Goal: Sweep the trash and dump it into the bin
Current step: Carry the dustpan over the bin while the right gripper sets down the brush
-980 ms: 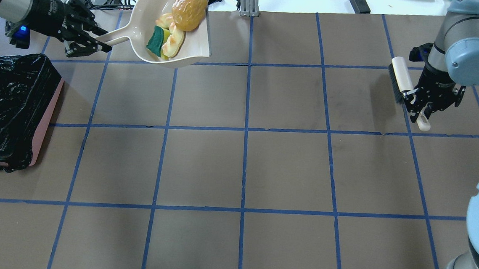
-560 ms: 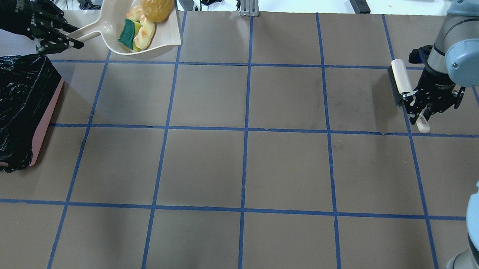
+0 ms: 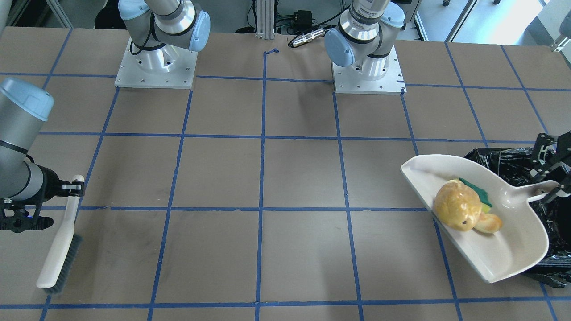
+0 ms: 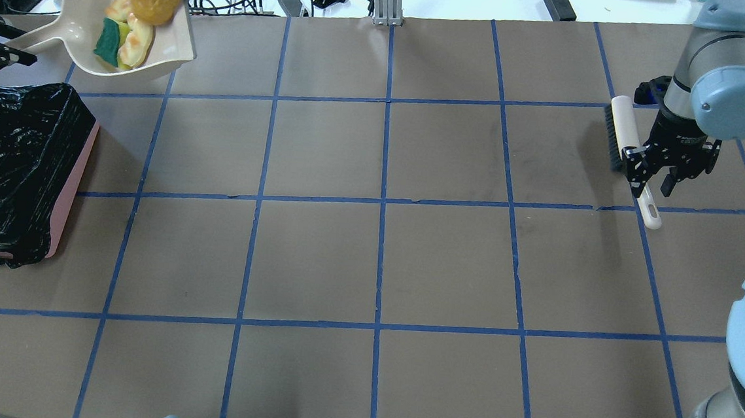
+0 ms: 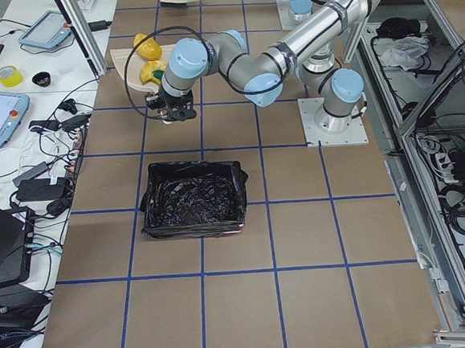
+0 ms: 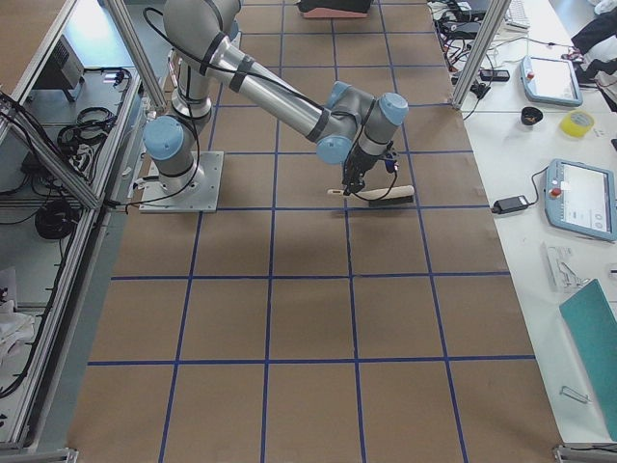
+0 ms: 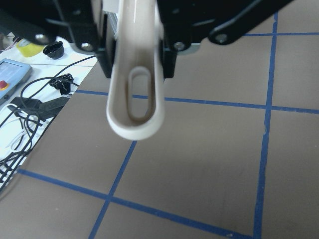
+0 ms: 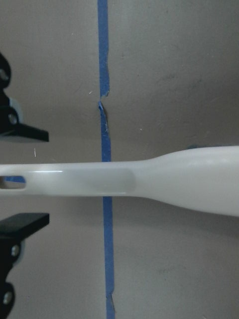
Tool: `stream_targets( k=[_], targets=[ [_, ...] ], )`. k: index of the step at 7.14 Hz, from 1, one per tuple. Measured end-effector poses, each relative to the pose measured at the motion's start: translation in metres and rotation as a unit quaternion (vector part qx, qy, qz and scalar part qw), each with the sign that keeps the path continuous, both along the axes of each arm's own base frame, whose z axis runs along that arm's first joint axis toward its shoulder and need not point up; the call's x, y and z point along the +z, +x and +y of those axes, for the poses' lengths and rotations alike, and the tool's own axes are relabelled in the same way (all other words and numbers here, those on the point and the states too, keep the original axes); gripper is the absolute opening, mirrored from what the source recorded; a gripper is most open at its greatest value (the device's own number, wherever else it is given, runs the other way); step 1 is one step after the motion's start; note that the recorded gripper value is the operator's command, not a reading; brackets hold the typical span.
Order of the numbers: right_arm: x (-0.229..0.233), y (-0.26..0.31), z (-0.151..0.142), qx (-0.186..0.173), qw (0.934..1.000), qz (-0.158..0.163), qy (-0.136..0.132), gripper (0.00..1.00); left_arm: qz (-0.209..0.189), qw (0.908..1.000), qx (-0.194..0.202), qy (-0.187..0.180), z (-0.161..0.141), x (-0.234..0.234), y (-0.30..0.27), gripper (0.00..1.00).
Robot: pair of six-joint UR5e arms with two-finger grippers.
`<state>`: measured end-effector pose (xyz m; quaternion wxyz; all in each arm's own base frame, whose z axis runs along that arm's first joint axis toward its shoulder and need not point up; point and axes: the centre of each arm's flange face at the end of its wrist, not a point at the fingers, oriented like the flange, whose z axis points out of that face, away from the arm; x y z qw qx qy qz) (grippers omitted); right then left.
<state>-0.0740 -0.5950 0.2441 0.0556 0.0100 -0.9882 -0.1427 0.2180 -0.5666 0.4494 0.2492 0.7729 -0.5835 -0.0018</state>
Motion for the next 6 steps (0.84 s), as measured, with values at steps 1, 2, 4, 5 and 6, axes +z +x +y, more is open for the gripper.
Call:
stream_targets(
  k=[1,2,4,5,6],
  targets=[
    [-0.001,0.0,0.001,0.001,1.0,0.001,0.0,0.73,-0.002,1.0,0.004,0.002,0.008,0.002,0.028,0.0],
    [-0.001,0.0,0.002,0.003,1.0,0.001,-0.001,0.76,-0.004,1.0,0.007,0.003,0.016,0.004,0.054,0.0],
    [0.013,-0.003,-0.001,0.007,0.9996,0.022,-0.014,1.0,-0.015,0.9998,0.012,0.006,0.026,0.006,0.104,0.0],
    [0.037,-0.004,-0.003,0.012,0.9981,0.048,-0.038,1.0,-0.025,0.9996,0.009,0.005,0.026,0.007,0.126,0.0],
    [0.076,-0.001,0.0,0.013,0.996,0.059,-0.066,1.0,-0.034,0.9994,0.004,0.003,0.026,0.007,0.148,0.0]
  ],
)
